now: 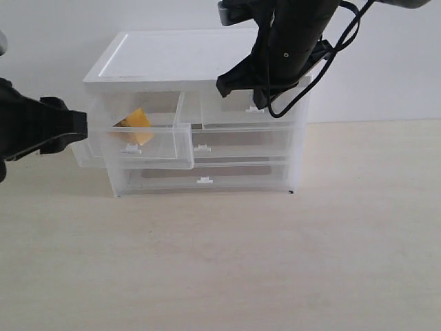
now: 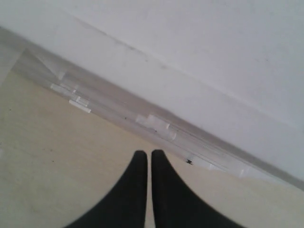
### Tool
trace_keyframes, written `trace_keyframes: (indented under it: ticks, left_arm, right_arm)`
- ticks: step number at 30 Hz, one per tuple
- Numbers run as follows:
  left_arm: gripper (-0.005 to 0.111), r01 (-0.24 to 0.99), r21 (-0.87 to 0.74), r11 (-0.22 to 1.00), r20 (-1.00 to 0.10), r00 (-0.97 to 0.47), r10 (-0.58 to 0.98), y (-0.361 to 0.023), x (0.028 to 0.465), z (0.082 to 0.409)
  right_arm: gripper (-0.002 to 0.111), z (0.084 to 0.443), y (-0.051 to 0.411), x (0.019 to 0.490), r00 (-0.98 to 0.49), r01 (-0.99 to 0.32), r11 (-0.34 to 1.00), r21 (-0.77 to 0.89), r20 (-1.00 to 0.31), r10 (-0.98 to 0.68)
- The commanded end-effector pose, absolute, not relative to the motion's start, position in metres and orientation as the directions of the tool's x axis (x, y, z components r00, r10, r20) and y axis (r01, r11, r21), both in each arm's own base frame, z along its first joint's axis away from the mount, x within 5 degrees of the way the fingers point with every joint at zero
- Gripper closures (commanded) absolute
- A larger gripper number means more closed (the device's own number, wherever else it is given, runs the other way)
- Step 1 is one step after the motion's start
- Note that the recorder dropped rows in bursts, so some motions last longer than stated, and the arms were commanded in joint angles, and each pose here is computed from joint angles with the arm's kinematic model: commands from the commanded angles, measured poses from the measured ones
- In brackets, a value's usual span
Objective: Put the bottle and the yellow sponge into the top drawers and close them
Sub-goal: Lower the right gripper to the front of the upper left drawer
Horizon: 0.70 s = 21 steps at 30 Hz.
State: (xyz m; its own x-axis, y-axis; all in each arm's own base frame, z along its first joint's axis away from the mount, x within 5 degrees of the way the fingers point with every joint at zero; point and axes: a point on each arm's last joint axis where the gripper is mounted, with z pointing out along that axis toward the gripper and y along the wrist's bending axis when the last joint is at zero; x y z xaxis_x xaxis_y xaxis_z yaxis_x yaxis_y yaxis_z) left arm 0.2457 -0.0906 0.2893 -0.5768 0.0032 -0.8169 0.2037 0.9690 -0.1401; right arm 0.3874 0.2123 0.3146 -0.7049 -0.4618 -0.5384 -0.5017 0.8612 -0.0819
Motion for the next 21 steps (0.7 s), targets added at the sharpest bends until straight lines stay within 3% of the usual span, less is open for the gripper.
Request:
trace_keyframes:
  ticks: [1,8,15,21]
  left_arm:
    - [0.051,0.247,-0.156,0.956,-0.826,-0.564,0.010,-0.090,0.226,0.290]
    - [0.051,0.317,-0.150,0.936,-0.804,-0.590,0.071,-0.111,0.224,0.278]
    - [0.051,0.342,-0.096,0.935,-0.792,-0.595,0.137,-0.115,0.234,0.264]
    - [0.051,0.335,-0.080,0.939,-0.813,-0.567,0.133,-0.110,0.239,0.266]
  right_arm:
    - [0.108,0.321,0.208,0.386,-0.692,-0.507,0.857,-0.091,-0.549,-0.469]
    - [0.105,0.319,0.211,0.382,-0.722,-0.511,0.859,-0.037,-0.525,-0.451]
    - [0.082,0.320,0.217,0.370,-0.746,-0.560,0.825,0.072,-0.478,-0.464]
    - [0.083,0.330,0.220,0.357,-0.756,-0.584,0.799,0.146,-0.457,-0.469]
